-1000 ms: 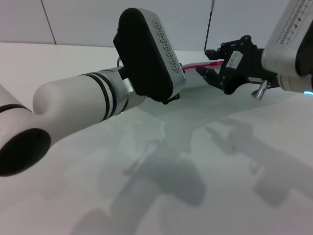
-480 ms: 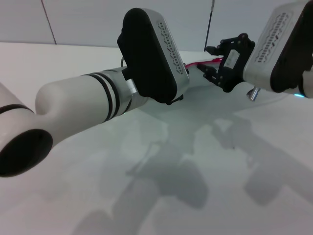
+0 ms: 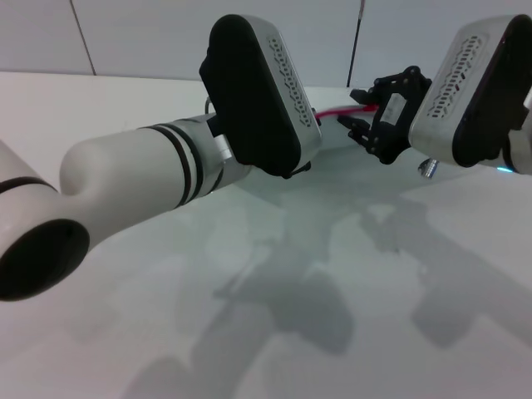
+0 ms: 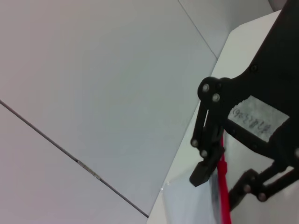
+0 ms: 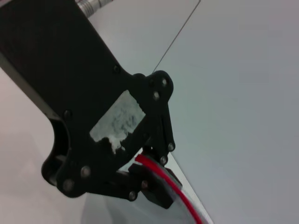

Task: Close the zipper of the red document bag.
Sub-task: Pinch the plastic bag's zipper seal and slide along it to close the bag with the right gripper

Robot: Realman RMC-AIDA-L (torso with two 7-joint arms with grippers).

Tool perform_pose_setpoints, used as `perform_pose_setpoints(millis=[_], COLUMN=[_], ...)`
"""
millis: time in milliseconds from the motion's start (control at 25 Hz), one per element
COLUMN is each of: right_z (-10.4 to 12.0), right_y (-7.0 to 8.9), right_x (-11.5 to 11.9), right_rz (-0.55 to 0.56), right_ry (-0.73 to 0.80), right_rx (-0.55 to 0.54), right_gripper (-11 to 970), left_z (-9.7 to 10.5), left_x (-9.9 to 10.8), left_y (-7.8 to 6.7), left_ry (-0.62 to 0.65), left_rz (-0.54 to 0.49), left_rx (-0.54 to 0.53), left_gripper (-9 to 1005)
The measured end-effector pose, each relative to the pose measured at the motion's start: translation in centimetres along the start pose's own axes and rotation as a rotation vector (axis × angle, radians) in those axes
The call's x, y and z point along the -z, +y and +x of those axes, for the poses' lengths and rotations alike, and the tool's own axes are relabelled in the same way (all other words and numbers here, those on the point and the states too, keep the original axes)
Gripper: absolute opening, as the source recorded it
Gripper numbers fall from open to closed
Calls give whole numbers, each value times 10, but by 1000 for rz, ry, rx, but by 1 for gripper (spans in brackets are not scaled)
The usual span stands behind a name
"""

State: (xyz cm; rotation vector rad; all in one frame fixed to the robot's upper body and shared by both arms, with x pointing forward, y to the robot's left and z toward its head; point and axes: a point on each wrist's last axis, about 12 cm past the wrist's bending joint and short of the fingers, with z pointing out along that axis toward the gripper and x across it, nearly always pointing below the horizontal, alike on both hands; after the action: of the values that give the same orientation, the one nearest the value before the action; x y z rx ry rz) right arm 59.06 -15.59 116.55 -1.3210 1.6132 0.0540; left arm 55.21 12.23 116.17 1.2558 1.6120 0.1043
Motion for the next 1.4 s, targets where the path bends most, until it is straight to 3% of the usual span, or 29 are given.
perform_pose_setpoints(millis=[120,320,560,960,1400], right_z=[1,1,1,11,53], right_y=[0,-2,-3,-9,-31], right_x=[0,1,2,3,8], right_rz=[0,7,10,43,166], right_ry=[2,2,0,63,191], right_rx=[1,-7,-9,-12,-110], right_gripper=[360,225,133,92,106], left_z=[1,2,3,-1,-9], left_x=[0,0,0,3,26], left_y=[0,0,0,2,8], left_ry=[4,6,7,-6,-55], left_rz=[0,0,-2,-9,-60], left_rx=[0,-1,0,1,6], left_gripper=[115,118,122,128,134])
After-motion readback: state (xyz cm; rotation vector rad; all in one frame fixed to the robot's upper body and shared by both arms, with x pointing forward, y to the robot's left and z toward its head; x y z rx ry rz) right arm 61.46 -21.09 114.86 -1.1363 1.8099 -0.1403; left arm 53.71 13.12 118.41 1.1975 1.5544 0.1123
